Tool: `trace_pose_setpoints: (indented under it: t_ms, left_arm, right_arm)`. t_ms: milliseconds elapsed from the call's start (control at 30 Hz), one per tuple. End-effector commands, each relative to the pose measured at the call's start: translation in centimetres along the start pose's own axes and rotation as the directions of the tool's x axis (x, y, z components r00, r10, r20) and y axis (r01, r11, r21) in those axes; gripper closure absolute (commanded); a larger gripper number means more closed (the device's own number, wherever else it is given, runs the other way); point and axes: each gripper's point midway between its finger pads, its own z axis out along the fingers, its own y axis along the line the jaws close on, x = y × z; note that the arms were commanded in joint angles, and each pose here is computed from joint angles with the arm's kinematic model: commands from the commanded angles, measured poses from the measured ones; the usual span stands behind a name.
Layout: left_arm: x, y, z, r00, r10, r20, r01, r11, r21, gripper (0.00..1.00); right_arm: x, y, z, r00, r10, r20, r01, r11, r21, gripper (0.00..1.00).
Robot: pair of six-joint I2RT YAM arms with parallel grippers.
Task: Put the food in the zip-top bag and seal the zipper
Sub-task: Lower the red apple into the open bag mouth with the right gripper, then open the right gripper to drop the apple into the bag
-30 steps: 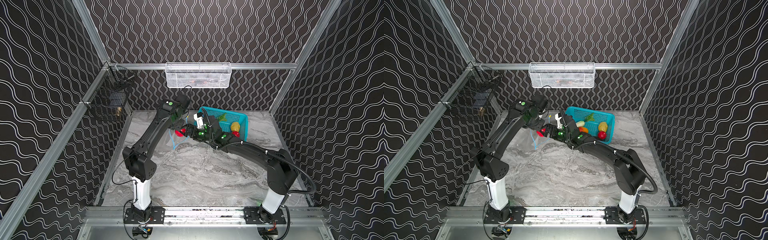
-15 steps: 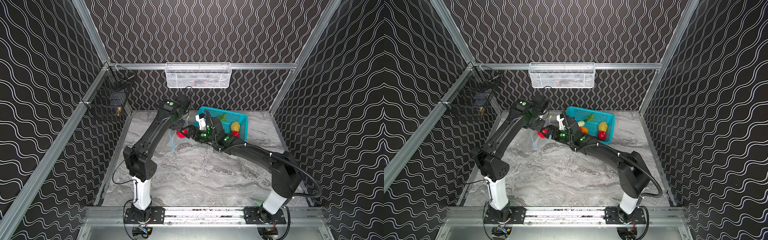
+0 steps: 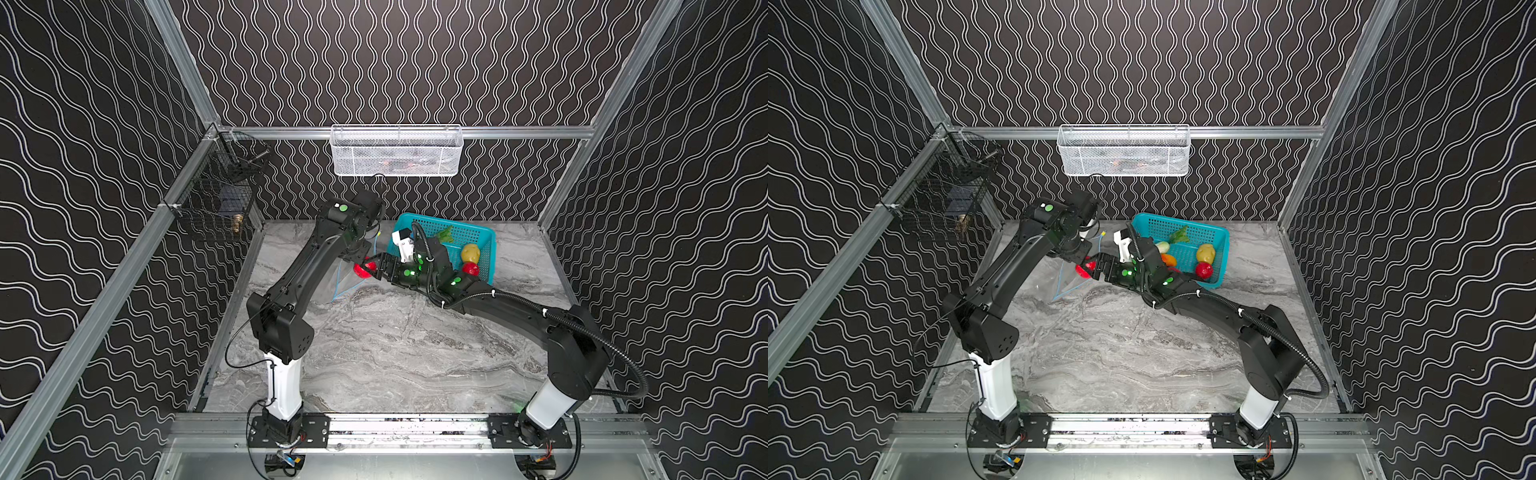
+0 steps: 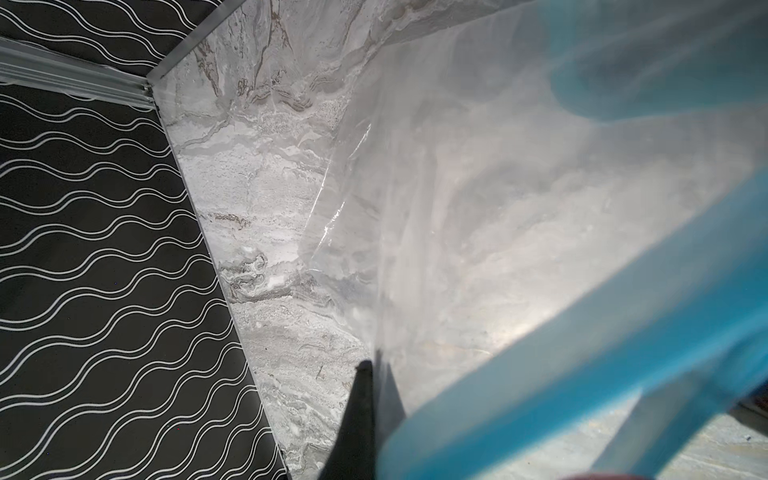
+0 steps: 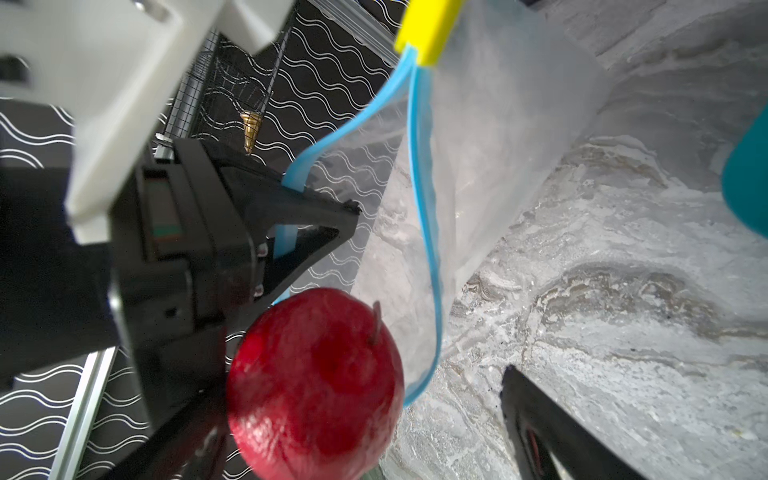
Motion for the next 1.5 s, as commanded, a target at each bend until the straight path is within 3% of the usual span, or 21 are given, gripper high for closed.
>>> trace_pose_setpoints:
  t_ms: [0,300,667,767,967,1100,1467]
  left_arm:
    - [-0.3,-1.5,-0.3,1.000,-0.002,0.008,0.002,0.997,0.078,1.00]
    - [-0.2,-2.8,-1.3,1.000,0.006,0.017,-0.009,0.985,0.170,1.00]
    - [0.1,-1.1,-1.7,0.999,-0.002,0.034,-0.001,0.996,0.087,1.00]
    - [0.0,0.4,-1.4,1.000,-0.004,0.027,0.004,1.000,-0.008,1.00]
    - [-0.7,1.9,-1.9,0.999,-0.024,0.045,0.028,0.996,-0.083,1.00]
    - [-1.3,2.5,-2.6,0.997,-0.033,0.068,0.040,0.994,-0.106,1.00]
    - [-2.4,6.7,-5.3,0.990,-0.016,0.137,0.057,0.951,-0.304,1.00]
  right_arm:
    - [-2.2,5.4,-0.6,0.990,-0.082,0.111,0.105,0.969,-0.225,0.01]
    - [-2.4,5.2,-0.1,0.974,-0.107,0.202,0.167,0.935,-0.312,0.01]
    - [-2.5,2.5,2.7,0.973,-0.100,0.206,0.157,0.946,-0.283,0.01]
    - [-2.8,2.0,2.5,0.970,-0.116,0.213,0.164,0.960,-0.225,0.01]
    - [-3.5,-2.3,1.8,0.976,-0.086,0.200,0.076,0.995,0.058,0.01]
    - [-3.2,-4.5,2.3,0.987,-0.098,0.127,0.070,0.976,0.204,0.01]
    - [-2.5,-8.2,4.5,0.996,-0.083,0.022,0.070,0.929,0.364,0.01]
